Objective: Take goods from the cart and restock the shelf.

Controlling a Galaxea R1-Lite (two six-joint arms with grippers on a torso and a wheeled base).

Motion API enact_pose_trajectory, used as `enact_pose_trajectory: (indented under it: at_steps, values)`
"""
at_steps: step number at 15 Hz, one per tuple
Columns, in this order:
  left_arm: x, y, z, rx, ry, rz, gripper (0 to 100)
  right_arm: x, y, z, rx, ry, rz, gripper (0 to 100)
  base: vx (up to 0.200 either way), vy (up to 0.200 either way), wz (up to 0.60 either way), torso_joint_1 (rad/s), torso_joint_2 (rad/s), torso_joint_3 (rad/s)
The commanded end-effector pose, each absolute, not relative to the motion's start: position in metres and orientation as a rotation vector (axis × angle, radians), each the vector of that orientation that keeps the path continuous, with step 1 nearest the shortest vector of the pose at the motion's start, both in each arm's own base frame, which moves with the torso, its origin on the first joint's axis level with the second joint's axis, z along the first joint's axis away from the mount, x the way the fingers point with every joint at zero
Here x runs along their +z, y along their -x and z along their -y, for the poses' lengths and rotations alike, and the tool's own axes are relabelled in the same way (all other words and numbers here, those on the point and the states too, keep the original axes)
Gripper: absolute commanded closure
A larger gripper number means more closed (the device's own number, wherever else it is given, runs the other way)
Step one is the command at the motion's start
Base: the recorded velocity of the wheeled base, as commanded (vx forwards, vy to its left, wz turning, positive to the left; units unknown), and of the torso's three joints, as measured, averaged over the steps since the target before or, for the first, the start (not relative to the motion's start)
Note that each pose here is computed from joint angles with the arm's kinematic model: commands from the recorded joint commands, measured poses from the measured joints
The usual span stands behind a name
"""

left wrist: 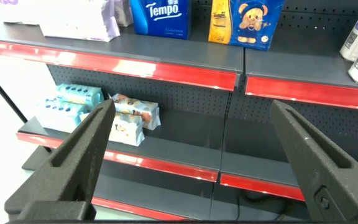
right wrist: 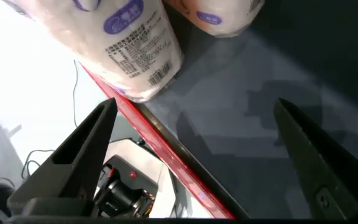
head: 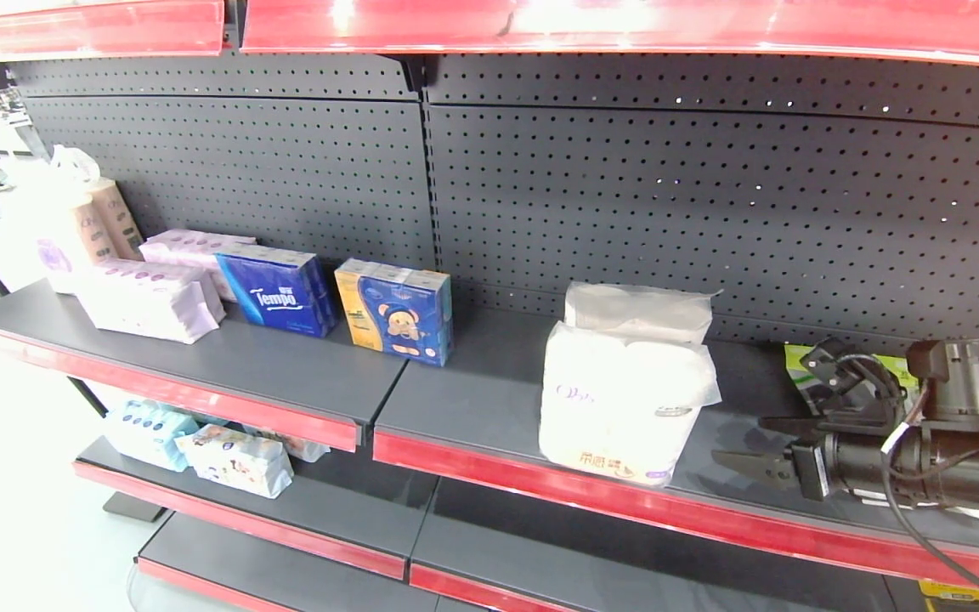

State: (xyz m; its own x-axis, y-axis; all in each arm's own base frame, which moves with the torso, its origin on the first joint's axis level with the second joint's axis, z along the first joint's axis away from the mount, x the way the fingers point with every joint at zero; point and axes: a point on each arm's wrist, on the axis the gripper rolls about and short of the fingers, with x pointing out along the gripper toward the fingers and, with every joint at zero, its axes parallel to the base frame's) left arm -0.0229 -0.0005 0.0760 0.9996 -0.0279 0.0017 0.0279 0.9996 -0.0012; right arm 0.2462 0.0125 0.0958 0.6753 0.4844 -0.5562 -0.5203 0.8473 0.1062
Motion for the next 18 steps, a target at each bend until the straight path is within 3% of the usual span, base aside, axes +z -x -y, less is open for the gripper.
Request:
enact_pose_trajectory:
  at_steps: [1,7,18]
  values:
    - [0.076,0.023,0.001,-0.028,0.002,0.002,0,0.095,-0.248,-0.013,0.562,0.066,-0.607,0,0.0,0.0,0.0,0.0,0.0,0.0]
    - [0.076,0.023,0.001,-0.028,0.001,0.003,0,0.095,-0.264,-0.01,0.397,0.054,-0.634,0,0.0,0.0,0.0,0.0,0.0,0.0]
    - [0.076,0.023,0.001,-0.028,0.002,0.002,0,0.097,-0.273,-0.025,0.387,0.018,-0.613,0,0.0,0.0,0.0,0.0,0.0,0.0]
